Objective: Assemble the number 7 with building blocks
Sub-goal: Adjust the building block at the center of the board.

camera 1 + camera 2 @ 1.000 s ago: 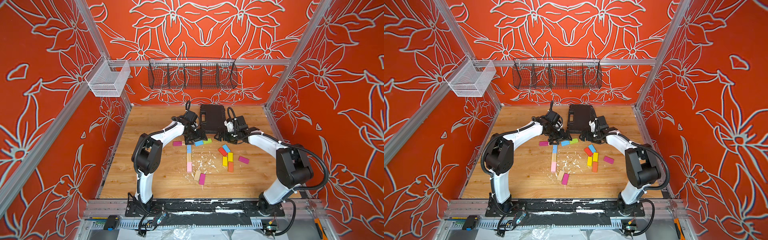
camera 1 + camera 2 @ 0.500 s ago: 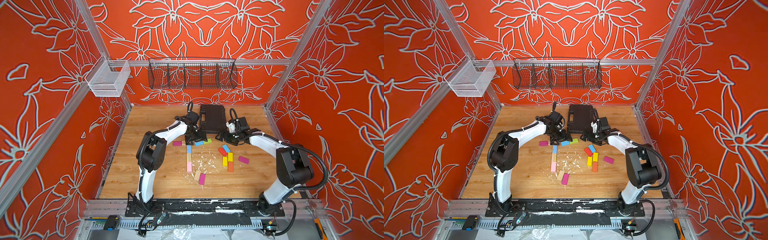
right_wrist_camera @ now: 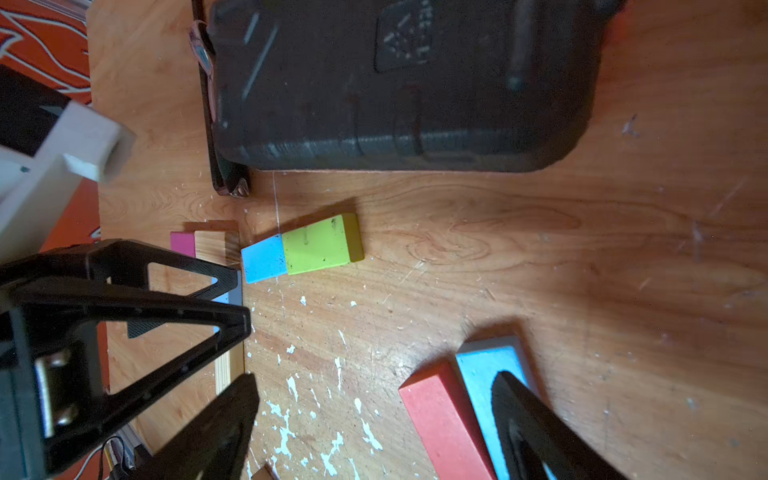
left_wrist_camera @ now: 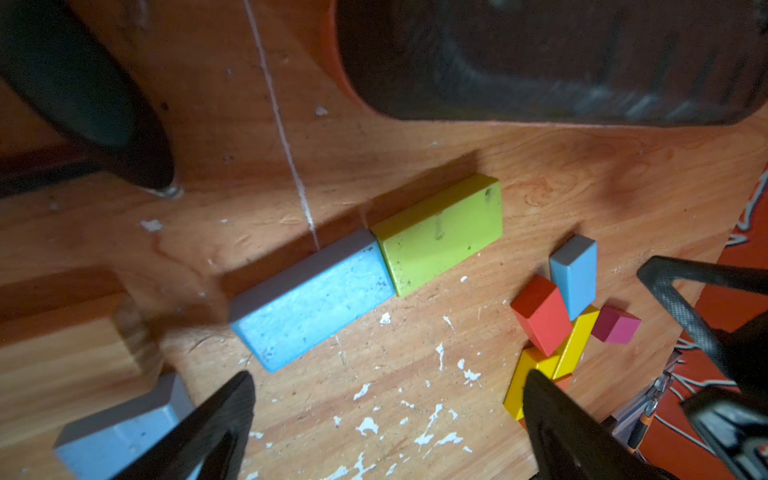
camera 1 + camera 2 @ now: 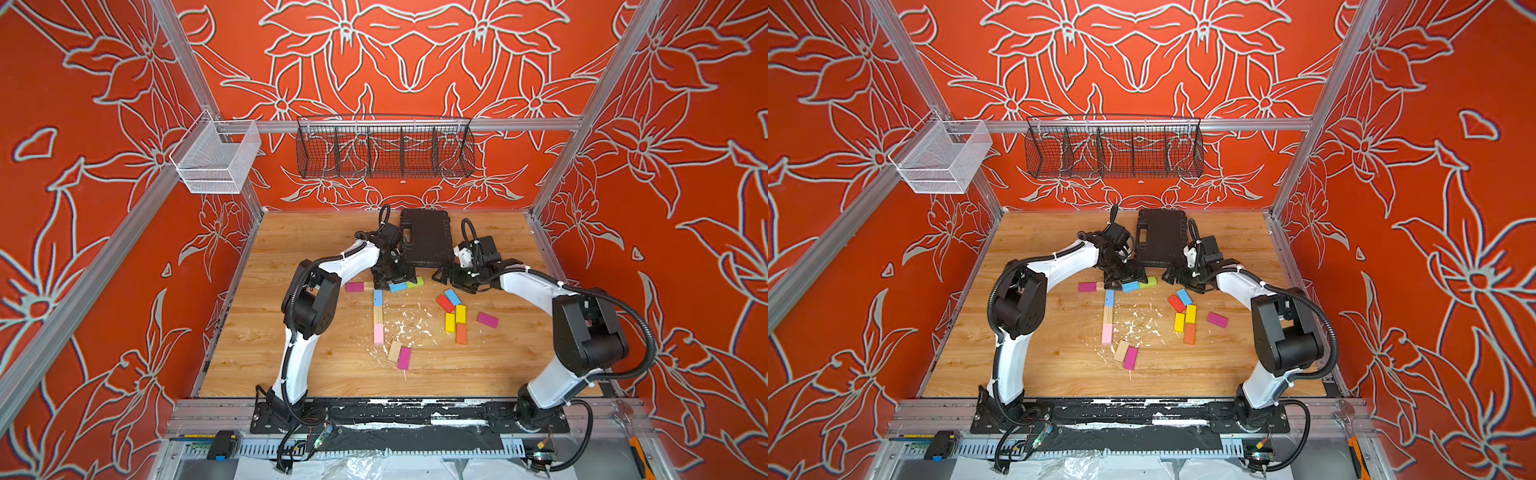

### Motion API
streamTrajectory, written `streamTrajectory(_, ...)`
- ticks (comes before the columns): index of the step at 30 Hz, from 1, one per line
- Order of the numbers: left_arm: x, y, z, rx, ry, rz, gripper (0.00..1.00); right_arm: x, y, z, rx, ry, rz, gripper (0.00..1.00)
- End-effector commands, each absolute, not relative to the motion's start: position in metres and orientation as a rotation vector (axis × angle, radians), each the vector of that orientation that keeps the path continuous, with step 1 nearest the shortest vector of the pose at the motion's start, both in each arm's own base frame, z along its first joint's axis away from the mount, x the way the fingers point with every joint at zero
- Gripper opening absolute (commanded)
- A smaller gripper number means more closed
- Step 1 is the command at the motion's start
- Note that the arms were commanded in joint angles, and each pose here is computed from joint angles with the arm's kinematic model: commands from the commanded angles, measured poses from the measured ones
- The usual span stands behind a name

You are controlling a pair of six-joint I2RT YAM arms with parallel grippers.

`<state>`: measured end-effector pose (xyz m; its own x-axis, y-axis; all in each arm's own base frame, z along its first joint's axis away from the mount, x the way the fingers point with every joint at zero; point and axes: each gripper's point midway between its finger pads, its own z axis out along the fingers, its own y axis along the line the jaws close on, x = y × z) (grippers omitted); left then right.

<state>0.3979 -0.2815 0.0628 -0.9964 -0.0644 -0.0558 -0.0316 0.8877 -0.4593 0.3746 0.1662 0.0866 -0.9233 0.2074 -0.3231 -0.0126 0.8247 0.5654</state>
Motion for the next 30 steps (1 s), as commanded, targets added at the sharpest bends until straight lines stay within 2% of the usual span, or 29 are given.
streamTrajectory(1,0.394,-0.280,0.049,-0.064,3.028,-0.677,0.97,0.371,0.164,0.093,0.155,2.618,0.840,0.91)
streamTrajectory(7,0.395,-0.280,0.046,-0.058,3.029,-0.677,0.97,0.368,0.165,0.091,0.155,2.619,0.857,0.90)
streamTrajectory(15,0.399,-0.284,0.042,-0.038,3.033,-0.685,0.97,0.374,0.184,0.085,0.142,2.620,1.009,0.85)
streamTrajectory(22,0.405,-0.288,0.039,-0.027,3.035,-0.693,0.99,0.387,0.197,0.074,0.187,2.614,1.127,0.63)
streamTrajectory(30,0.405,-0.287,0.038,-0.010,3.038,-0.679,1.00,0.403,0.193,0.056,0.247,2.624,1.066,0.59)
